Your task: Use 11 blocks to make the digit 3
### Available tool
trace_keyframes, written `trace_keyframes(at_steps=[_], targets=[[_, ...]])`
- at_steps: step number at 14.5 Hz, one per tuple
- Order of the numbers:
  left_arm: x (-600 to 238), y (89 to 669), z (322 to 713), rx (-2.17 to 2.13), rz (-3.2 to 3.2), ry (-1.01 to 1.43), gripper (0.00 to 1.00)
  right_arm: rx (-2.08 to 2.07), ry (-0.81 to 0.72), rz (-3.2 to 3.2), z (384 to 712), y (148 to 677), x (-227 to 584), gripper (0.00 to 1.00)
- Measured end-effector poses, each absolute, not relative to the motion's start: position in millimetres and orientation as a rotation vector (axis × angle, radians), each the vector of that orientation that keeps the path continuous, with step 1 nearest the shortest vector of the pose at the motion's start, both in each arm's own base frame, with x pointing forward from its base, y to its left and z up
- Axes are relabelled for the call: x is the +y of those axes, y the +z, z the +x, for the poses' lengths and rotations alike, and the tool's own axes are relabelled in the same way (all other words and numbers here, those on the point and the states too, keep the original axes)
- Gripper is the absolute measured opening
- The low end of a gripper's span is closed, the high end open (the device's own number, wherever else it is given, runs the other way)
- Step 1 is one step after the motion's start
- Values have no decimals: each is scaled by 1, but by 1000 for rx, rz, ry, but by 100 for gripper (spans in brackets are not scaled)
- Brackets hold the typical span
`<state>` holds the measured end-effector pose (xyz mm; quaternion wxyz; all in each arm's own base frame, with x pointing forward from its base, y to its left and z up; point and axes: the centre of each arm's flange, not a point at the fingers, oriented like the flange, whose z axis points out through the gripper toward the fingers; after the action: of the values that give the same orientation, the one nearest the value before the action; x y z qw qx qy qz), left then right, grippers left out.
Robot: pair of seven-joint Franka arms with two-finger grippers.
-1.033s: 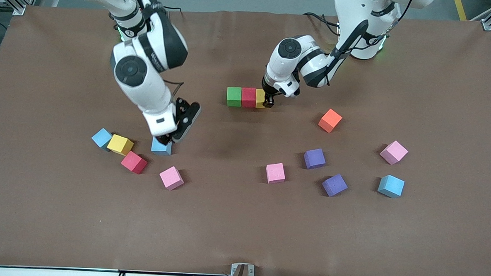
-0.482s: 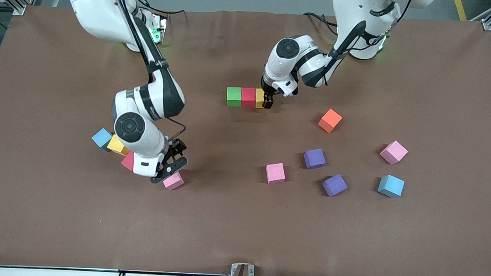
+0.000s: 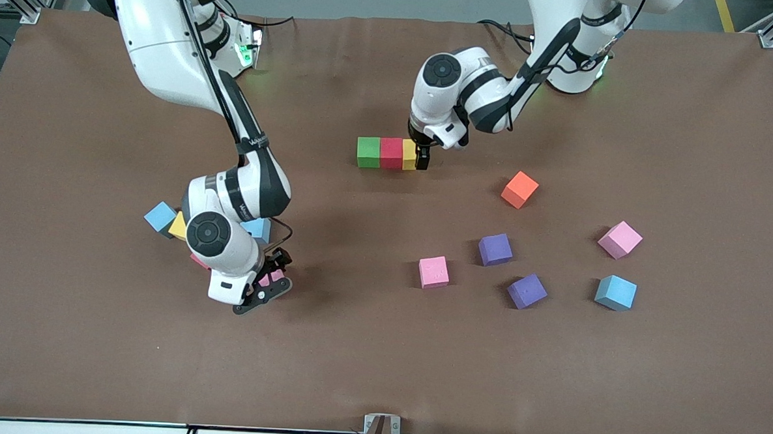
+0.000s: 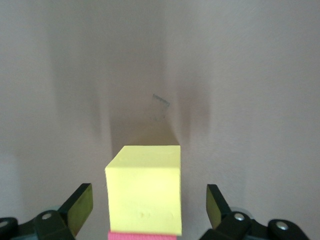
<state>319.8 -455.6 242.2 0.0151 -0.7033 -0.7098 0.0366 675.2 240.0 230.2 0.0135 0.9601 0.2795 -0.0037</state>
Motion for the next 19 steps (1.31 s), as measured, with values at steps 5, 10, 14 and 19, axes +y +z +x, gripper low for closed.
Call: trace_keyframes(at_steps=[5, 10, 14, 19], targets=[[-463, 309, 340, -2134, -2188, -36, 100, 868, -17, 2993, 676, 218, 239, 100], [-426, 360, 431, -2022, -2353, -68, 100, 893, 14, 2997, 674, 203, 251, 88], [-369, 374, 503, -1822, -2551, -55, 100, 894, 3, 3013, 670, 202, 258, 60], [-309, 375, 565, -1558, -2749, -35, 100, 645, -31, 3107, 628, 220, 322, 56]])
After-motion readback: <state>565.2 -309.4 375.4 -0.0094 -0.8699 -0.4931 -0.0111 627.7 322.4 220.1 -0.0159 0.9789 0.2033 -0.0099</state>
